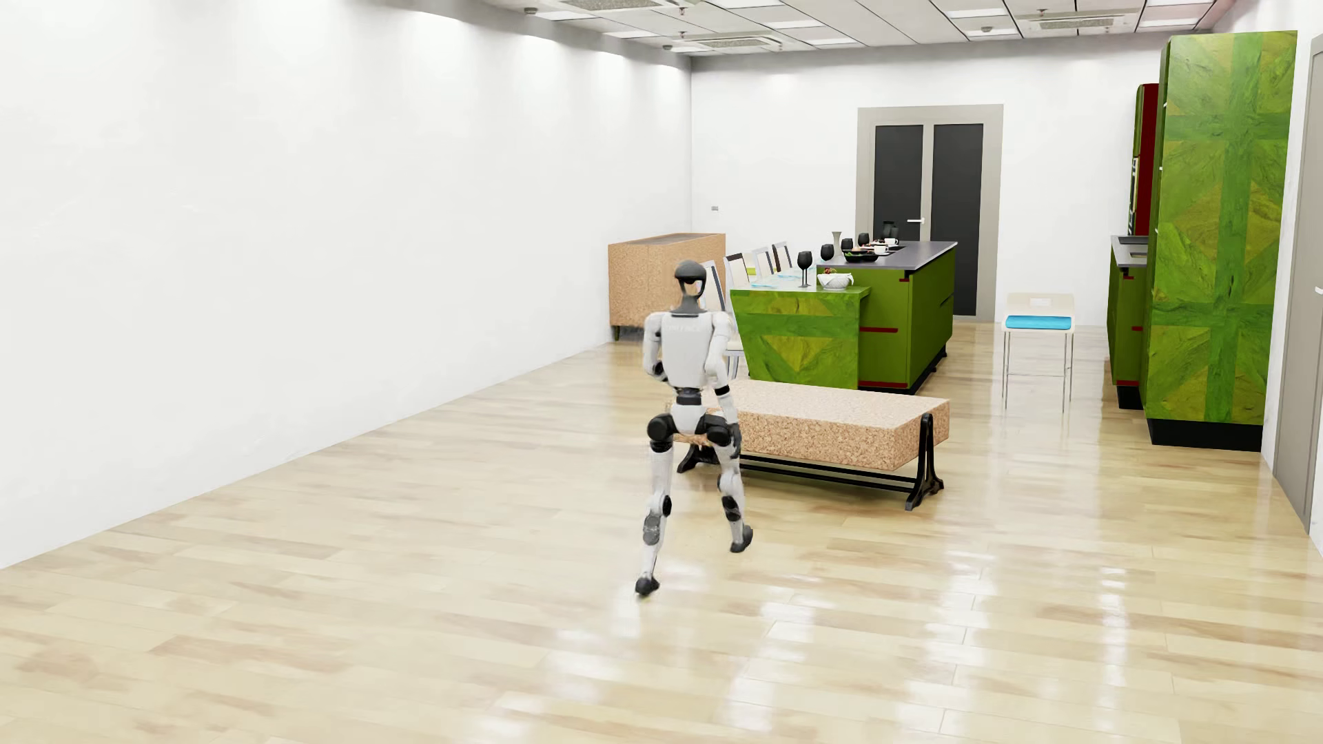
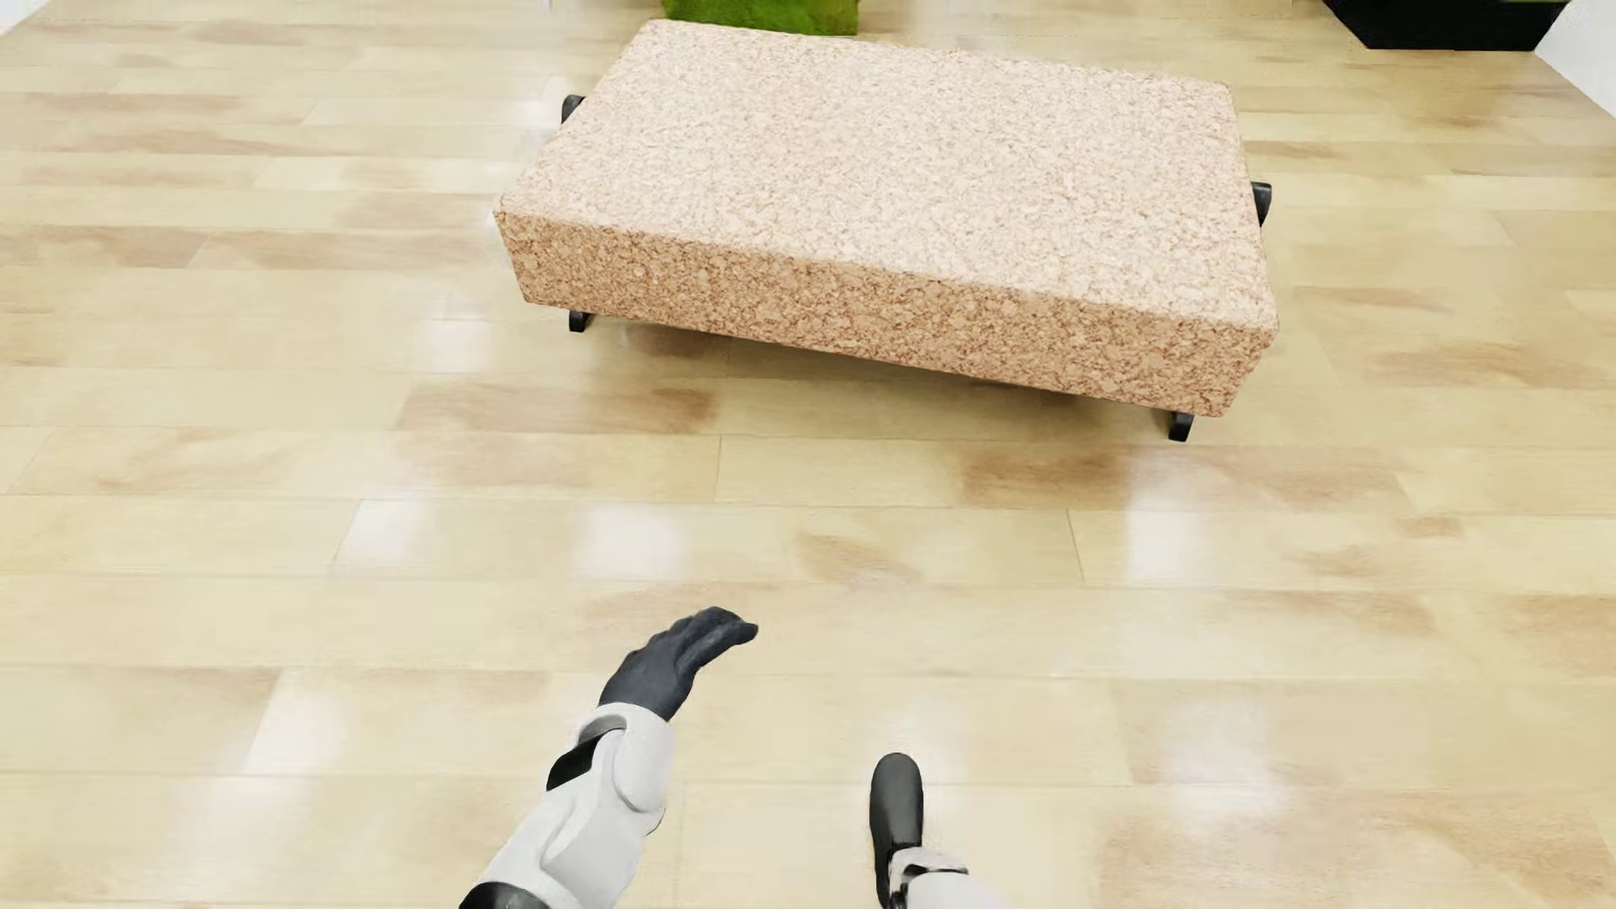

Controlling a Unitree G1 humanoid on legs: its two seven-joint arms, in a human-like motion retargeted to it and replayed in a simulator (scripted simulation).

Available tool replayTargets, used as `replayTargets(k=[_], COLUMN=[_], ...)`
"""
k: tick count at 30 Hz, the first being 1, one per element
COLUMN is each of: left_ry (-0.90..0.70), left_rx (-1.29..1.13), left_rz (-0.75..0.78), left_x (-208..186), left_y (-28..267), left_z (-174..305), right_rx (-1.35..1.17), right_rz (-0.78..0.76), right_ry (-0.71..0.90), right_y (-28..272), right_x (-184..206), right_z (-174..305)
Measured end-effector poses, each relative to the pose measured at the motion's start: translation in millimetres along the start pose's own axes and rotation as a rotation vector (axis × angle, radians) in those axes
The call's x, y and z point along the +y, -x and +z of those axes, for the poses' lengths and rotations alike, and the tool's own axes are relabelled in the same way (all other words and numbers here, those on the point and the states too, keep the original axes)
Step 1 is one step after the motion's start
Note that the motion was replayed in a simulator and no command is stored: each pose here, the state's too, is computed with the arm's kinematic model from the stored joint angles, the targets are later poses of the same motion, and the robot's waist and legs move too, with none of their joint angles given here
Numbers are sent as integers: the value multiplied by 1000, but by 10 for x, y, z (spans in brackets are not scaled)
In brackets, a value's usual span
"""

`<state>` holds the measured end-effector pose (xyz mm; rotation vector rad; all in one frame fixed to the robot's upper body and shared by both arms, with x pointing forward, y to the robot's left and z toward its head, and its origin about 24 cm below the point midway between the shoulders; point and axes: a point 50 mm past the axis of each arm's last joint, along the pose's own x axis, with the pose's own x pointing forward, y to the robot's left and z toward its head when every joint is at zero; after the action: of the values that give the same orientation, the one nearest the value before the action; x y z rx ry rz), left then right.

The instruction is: Move towards the wood coffeetable

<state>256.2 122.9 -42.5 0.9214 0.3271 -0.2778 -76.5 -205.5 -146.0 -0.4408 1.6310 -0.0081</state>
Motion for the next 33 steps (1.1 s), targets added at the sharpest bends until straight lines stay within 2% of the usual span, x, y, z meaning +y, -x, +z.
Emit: replayTargets(k=[2,4,5,7,9,10,11,13,15,17,18,19,20,21,23,25,27,28,30,33], left_ry=[109,152,112,-80,-172,-173,-168,-111,-23,-52,-95,-118,-107,-75,9,143,280,297,207,76], left_rx=[13,196,316,488,623,701,767,860,968,978,910,824,740,661,530,497,525,522,462,453], left_rz=[151,189,110,-239,-544,-622,-658,-630,-575,-687,-734,-714,-635,-526,-297,-80,101,136,51,-235], left_x=[213,99,-83,-494,-752,-806,-869,-1044,-1237,-1310,-1293,-1227,-1126,-1010,-679,-400,-254,-237,-296,-590], left_y=[107,194,218,402,789,1013,1222,1615,1812,1754,1622,1439,1239,1037,699,516,462,432,374,461], left_z=[-123,-393,-540,-914,-1347,-1551,-1690,-1821,-1809,-1749,-1677,-1589,-1485,-1359,-1165,-1040,-992,-950,-855,-911], right_rx=[85,32,-59,-331,-633,-765,-886,-1087,-1154,-964,-845,-753,-683,-622,-526,-421,-336,-327,-371,-386], right_rz=[55,47,-31,-280,-409,-418,-421,-478,-571,-537,-456,-353,-255,-188,-200,-231,-138,-99,-122,-227], right_ry=[18,113,146,167,127,108,93,68,-19,-76,16,178,332,397,268,174,245,282,305,214], right_y=[19,-38,-51,50,297,434,592,942,1096,815,641,500,391,300,176,64,-18,-31,-13,3], right_x=[233,136,-30,-425,-675,-764,-837,-1034,-1151,-1001,-866,-729,-620,-551,-505,-424,-321,-315,-380,-450], right_z=[-136,111,366,964,1569,1798,2030,2379,2496,2436,2402,2362,2298,2208,2001,1770,1598,1549,1520,1487])
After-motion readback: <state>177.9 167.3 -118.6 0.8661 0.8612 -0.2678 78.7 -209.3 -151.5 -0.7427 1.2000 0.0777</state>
